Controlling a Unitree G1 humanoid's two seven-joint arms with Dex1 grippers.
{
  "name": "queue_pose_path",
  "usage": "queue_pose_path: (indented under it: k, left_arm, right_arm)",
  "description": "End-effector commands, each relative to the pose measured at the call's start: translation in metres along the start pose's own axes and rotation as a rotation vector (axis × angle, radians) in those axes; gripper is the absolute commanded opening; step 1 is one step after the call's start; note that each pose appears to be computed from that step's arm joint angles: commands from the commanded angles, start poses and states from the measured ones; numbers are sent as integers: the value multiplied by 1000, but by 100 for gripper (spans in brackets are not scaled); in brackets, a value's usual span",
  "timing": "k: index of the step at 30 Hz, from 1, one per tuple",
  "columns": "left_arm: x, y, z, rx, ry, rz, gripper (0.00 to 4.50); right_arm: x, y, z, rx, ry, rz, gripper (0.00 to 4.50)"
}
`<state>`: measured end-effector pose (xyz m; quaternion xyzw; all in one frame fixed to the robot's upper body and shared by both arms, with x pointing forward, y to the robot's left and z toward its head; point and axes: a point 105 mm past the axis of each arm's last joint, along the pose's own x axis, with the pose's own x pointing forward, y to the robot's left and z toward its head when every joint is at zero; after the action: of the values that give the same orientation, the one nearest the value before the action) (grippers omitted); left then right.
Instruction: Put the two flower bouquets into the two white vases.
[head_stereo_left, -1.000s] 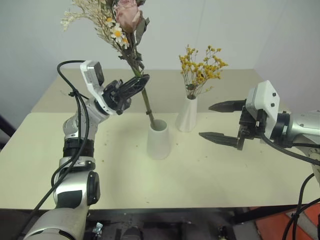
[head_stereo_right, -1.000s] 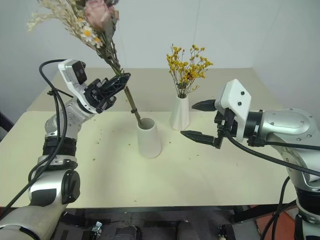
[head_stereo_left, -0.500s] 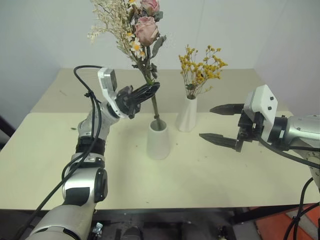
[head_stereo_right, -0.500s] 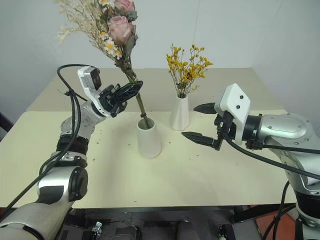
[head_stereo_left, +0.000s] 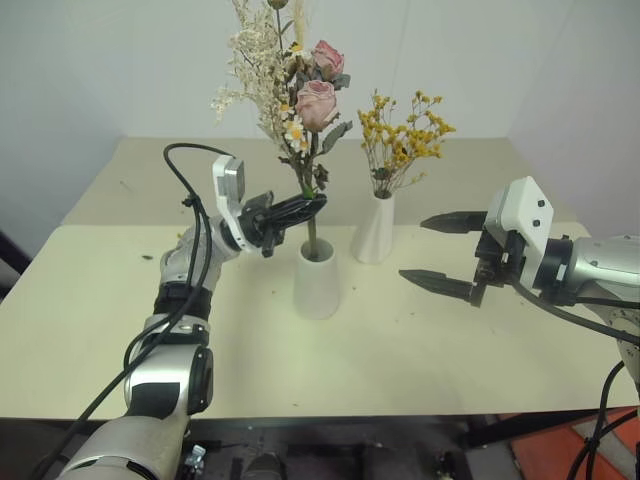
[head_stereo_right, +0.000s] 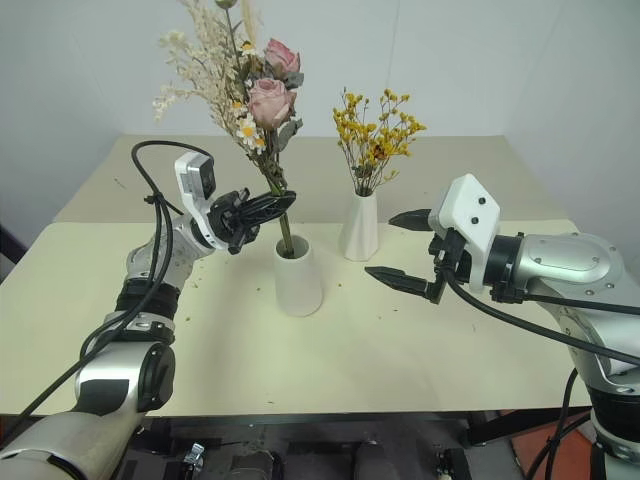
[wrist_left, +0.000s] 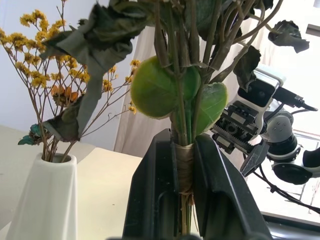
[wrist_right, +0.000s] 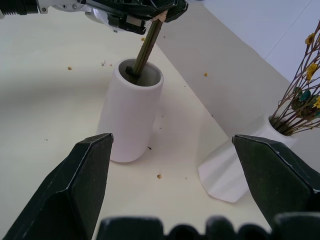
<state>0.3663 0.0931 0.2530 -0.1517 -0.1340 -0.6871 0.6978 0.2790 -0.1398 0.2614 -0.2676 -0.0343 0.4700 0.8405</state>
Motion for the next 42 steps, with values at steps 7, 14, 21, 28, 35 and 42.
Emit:
queue_pose_path:
  k: [7,14,21,28,35,42]
  left_arm:
    - [1,-10,13,38,10,-69,300]
    - [-10,-20,3,61,151,-74,446]
    - [-11,-13,-3,114,350,8,446]
    - [-16,-2,-5,188,513,97,446]
    - [-50,-5,-3,279,755,154,446]
    - [-84,-21,13,314,744,259,446]
  right_arm:
    - [0,-3,6,-55,-7,-22,450]
    - [1,-6,4,-61,-9,-27,450]
    - [5,-10,2,-67,-21,-36,450]
    - [7,-15,-1,-69,-17,-59,450]
    - [5,-16,-4,-65,1,-75,450]
    - [4,-16,-7,-49,6,-85,450]
